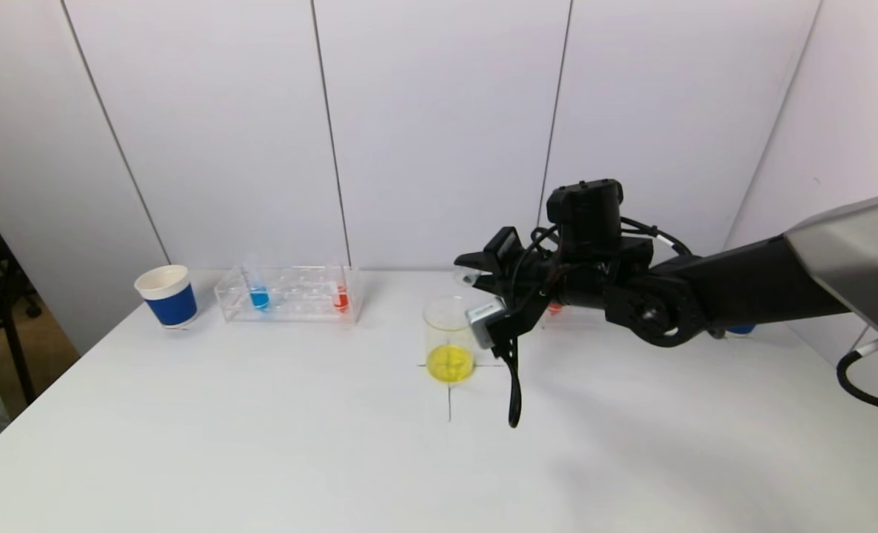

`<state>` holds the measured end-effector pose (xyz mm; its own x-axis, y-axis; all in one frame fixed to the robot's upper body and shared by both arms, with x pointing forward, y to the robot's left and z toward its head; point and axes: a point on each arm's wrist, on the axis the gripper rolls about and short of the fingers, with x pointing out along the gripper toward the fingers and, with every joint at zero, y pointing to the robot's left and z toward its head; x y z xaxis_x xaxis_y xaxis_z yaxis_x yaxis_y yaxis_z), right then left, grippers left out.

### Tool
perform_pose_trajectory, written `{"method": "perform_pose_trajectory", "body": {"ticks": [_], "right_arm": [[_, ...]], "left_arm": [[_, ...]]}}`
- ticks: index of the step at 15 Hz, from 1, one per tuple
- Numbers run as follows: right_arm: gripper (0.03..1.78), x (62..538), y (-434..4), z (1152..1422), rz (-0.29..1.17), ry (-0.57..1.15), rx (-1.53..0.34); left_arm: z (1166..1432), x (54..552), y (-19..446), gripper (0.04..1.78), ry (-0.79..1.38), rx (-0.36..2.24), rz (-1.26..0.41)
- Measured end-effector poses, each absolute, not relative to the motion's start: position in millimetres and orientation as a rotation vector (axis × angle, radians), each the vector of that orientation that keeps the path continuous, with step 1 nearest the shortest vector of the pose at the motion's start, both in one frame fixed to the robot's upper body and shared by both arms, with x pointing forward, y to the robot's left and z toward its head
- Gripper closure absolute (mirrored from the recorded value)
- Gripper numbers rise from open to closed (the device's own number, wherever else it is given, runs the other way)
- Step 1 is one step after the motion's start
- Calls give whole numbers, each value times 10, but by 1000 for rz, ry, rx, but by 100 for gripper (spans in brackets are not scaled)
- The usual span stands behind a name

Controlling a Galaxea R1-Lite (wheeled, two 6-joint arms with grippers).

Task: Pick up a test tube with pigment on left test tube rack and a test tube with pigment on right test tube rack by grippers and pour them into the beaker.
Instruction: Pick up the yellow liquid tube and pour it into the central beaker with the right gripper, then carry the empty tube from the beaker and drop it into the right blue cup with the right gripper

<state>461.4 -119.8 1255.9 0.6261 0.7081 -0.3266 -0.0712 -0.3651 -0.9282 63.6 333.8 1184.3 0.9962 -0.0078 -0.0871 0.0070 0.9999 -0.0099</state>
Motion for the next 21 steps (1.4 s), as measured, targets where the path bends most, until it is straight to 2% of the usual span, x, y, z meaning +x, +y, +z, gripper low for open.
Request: {"method": "perform_pose_trajectory", "body": {"ticks": [10, 13, 18, 21], "right_arm": [[135, 4576, -1146, 12586, 911, -527, -1756], [135, 4576, -1151, 12604, 913, -459, -1617], [135, 4581, -1185, 12847, 789, -446, -1276], [135, 4557, -1215, 12945, 762, -403, -1132]], "left_arm": [[11843, 636, 3338, 6, 88, -10, -7], [11843, 636, 3338, 6, 87, -10, -7], [11843, 636, 3338, 6, 87, -10, -7], [11843, 636, 3338, 6, 87, -10, -7]]}}
